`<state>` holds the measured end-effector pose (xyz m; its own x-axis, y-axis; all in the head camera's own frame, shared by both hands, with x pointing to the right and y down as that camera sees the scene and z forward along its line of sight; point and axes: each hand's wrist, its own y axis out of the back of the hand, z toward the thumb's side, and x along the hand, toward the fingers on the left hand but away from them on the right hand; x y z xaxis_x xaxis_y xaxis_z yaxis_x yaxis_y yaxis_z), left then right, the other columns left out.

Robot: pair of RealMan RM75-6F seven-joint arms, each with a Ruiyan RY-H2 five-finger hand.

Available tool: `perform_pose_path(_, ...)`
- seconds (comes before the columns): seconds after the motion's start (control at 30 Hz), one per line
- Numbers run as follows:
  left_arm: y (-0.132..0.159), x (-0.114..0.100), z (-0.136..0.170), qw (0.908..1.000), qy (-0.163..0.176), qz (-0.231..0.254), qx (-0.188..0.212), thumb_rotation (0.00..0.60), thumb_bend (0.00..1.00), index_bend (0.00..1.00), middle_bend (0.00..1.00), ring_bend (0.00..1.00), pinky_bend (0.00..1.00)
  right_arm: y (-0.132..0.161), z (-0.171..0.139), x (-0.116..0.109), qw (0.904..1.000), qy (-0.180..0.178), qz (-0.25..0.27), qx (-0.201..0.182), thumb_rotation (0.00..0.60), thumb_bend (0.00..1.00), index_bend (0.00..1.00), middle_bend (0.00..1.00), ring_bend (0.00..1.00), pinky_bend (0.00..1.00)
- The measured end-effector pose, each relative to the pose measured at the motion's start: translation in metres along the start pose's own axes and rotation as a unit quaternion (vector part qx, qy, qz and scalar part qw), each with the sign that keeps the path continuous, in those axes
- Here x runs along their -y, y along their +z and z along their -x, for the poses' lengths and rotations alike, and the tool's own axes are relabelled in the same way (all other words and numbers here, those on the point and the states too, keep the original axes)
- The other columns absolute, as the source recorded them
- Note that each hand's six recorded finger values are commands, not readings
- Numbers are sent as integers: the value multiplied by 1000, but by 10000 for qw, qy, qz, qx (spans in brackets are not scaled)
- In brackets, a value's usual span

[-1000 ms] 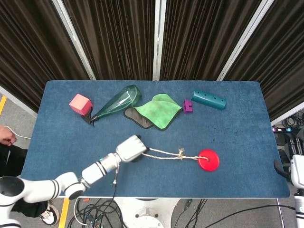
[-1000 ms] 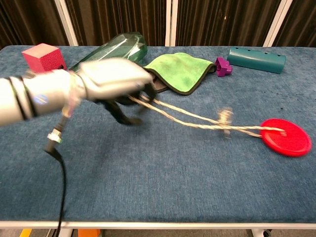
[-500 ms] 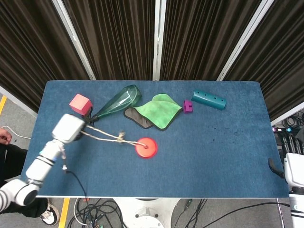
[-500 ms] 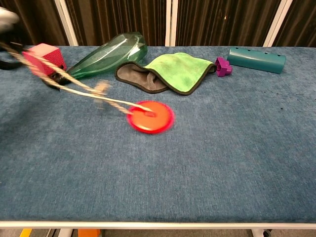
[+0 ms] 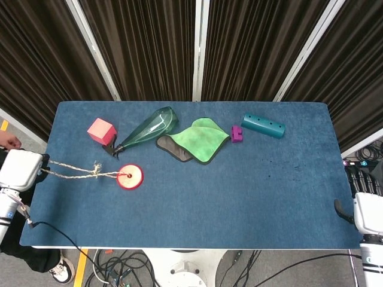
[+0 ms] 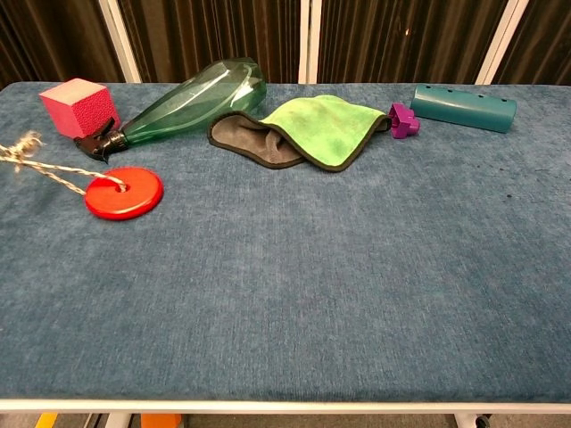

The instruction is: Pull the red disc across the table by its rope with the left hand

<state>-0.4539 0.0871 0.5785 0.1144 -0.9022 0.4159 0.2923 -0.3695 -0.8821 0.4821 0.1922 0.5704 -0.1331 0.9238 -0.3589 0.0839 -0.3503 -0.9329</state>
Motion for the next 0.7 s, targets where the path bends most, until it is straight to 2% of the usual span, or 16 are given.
perform_pose_path(0.2, -16, -12, -3, 9997, 91, -21, -221, 600, 336, 734, 1000, 776, 671, -1, 0, 2, 10000, 31, 10, 34, 600, 283, 0, 0, 0, 0)
perform_pose_path(0.37, 1, -8, -4, 9991, 49, 414, -42, 600, 327, 734, 991, 748, 668, 3, 0, 6, 9999, 97, 29, -36, 600, 282, 0, 0, 0, 0)
perform_pose_path(0.47, 23, -8, -6, 9963, 79, 817, 235, 600, 321, 723, 939, 690, 655, 4, 1, 6, 9999, 93, 24, -55, 600, 282, 0, 0, 0, 0)
perform_pose_path(0.53, 42, -9, -7, 9936, 104, 1007, 497, 600, 293, 636, 811, 551, 617, 5, 2, 5, 9999, 79, 25, -59, 600, 282, 0, 0, 0, 0)
perform_pose_path(0.57, 49, -8, -7, 9924, 98, 1060, 624, 600, 264, 525, 665, 437, 574, 5, 2, 5, 10000, 72, 22, -58, 600, 282, 0, 0, 0, 0)
perform_pose_path(0.6, 57, -8, -7, 9911, 71, 1091, 761, 600, 228, 369, 455, 297, 499, 5, 2, 4, 10000, 71, 20, -56, 600, 282, 0, 0, 0, 0)
perform_pose_path(0.7, 77, -2, -9, 9876, -199, 1062, 1136, 600, 170, 121, 67, 59, 302, 4, 1, 4, 10000, 79, 12, -36, 600, 281, 0, 0, 0, 0)
